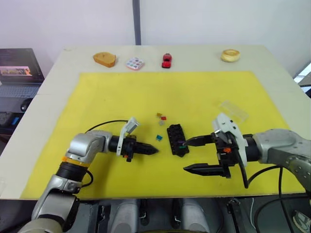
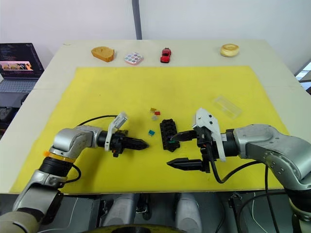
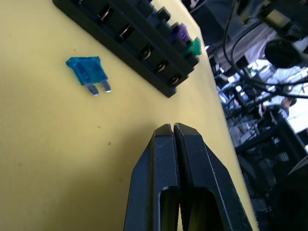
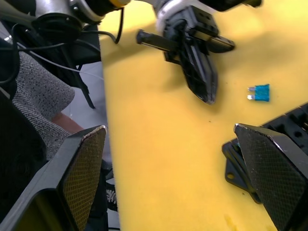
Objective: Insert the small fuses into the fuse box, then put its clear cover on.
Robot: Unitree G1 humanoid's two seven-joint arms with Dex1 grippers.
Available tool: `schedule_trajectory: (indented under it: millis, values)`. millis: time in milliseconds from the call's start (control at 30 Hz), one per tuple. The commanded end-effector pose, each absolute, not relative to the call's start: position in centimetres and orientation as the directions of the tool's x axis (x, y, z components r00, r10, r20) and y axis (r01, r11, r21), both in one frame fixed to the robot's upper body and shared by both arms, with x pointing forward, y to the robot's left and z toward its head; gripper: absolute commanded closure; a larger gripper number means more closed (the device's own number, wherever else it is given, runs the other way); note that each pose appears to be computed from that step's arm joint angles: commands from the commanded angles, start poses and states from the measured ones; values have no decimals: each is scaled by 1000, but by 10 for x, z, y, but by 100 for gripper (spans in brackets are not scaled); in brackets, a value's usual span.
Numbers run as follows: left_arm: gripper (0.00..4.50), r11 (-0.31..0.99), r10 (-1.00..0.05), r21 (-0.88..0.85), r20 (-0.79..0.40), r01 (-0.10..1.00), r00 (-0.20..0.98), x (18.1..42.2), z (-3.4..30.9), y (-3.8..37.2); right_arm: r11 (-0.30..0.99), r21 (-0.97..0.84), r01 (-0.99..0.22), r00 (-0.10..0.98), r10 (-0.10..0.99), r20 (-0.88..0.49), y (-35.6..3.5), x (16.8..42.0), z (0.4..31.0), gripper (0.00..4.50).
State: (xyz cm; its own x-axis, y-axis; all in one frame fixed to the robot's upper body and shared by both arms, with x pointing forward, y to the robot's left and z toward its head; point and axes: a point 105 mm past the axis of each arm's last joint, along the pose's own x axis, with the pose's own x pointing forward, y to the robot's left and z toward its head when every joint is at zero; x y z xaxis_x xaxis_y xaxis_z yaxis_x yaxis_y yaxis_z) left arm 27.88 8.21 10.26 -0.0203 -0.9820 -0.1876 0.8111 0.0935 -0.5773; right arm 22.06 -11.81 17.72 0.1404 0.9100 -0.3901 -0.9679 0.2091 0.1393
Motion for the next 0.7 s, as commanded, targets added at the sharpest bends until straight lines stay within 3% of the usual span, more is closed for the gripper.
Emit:
schedule_trajectory:
  millis: [33, 133, 300, 400, 467, 633, 700]
  values:
    - [440, 137, -987, -513, -148, 848, 70, 284, 130, 98, 175, 116, -978, 129, 937, -325, -113, 223, 196, 0]
    - [440, 179, -982, -489, -138, 854, 126, 274, 139, 105, 179, 151, -972, 137, 957, -255, -120, 224, 210, 0]
    - [440, 275, -960, -428, -172, 861, 221, 249, 136, 114, 297, 259, -919, 264, 952, -155, -160, 250, 222, 0]
    - [354, 416, -910, -339, -167, 844, 381, 258, 144, 138, 451, 251, -856, 432, 892, -130, -203, 287, 224, 0]
    - [259, 544, -838, -293, -139, 786, 528, 271, 154, 167, 561, 239, -793, 555, 826, -100, -236, 312, 224, 0]
    - [3, 725, -681, -225, -90, 651, 727, 279, 170, 225, 674, 199, -712, 668, 737, -107, -277, 336, 220, 0]
    - [3, 743, -662, -217, -90, 633, 744, 278, 170, 233, 674, 189, -714, 668, 737, -107, -280, 340, 220, 0]
